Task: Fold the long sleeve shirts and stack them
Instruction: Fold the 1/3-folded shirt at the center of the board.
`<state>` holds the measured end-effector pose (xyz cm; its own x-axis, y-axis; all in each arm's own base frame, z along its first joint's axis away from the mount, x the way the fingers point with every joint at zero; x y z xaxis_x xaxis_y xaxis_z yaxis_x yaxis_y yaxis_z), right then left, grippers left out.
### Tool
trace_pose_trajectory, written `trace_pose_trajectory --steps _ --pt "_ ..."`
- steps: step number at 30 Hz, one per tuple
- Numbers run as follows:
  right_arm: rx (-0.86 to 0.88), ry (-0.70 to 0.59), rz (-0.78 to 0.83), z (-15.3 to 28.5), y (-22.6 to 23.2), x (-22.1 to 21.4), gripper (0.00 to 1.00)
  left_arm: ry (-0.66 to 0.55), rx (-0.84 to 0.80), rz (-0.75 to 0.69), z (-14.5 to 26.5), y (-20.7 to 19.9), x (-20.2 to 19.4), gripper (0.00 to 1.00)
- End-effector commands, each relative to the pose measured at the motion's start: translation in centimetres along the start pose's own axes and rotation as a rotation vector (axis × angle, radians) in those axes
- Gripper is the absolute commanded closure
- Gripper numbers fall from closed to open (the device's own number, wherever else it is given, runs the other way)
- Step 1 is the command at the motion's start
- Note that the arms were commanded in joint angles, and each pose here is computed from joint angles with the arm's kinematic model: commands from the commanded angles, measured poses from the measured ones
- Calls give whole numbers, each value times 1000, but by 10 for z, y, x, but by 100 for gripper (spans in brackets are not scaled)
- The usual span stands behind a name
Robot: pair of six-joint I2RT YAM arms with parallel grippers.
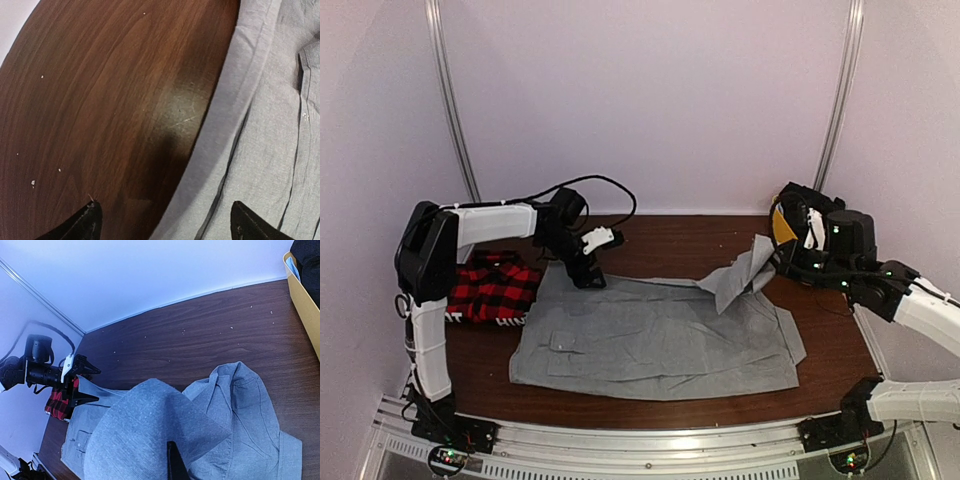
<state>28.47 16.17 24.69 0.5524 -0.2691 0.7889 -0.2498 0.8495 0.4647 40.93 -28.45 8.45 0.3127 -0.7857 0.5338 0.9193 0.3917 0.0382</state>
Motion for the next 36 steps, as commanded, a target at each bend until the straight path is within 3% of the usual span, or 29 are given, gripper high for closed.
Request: trace_pose_trajectory --steps 1,8,12,18,31,36 --pt "-20 28 -21 9 -7 -12 100 24 -6 -26 0 6 1 14" --pt "-16 46 -41 15 -9 -19 100 50 -109 78 9 -26 -12 34" --pt "-15 43 -57 22 -8 -21 100 128 -115 118 6 -50 -35 39" --pt "-6 51 -99 33 -5 -32 100 249 -59 156 6 -66 -67 40" --pt "-68 103 -142 49 3 -72 100 328 147 148 25 -52 -83 33" --pt "-97 113 -139 50 3 -77 100 390 234 157 30 -49 -98 36"
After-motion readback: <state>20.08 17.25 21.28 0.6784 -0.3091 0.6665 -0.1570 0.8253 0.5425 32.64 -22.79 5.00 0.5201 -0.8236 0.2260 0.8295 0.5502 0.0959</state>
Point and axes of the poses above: each gripper's point midway between its finger pads, its own z axis back along the fingers, its own y axis along the line the jaws close on, x = y × z, the point moved 1 cm from there along z, back along the fingers, and after that the axes turned 4 degrees about z, right-handed, at the moved point
